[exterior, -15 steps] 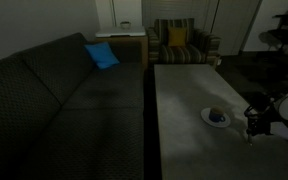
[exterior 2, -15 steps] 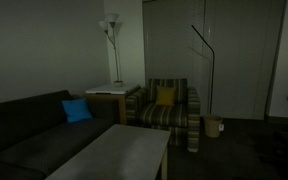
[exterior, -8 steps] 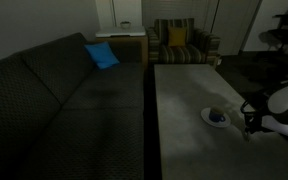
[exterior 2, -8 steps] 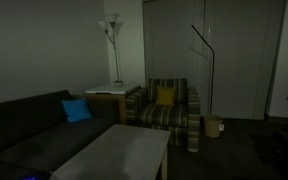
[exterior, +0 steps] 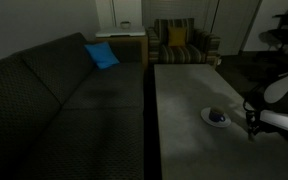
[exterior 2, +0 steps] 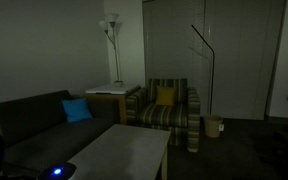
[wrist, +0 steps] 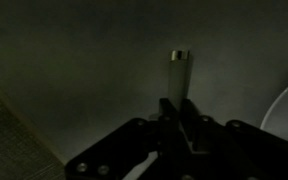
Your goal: Move the spoon to the right
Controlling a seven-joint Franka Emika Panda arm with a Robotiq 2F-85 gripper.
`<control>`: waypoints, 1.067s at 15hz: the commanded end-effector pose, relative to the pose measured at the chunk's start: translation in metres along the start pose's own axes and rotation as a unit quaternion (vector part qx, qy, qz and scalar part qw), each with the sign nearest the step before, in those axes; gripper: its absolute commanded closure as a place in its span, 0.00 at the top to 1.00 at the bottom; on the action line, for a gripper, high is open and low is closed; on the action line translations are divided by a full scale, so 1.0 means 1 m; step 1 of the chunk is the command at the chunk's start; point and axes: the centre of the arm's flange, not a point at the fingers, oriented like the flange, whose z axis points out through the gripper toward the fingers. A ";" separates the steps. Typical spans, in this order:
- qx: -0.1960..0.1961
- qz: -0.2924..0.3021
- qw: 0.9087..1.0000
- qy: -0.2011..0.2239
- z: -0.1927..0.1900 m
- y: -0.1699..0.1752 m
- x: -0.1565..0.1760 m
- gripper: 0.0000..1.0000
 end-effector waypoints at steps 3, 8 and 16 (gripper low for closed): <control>0.015 0.049 0.999 0.007 0.040 -0.005 -0.007 0.04; 0.048 0.082 0.995 0.038 0.041 -0.018 -0.015 0.04; 0.044 0.073 0.995 0.053 0.043 -0.034 -0.022 0.04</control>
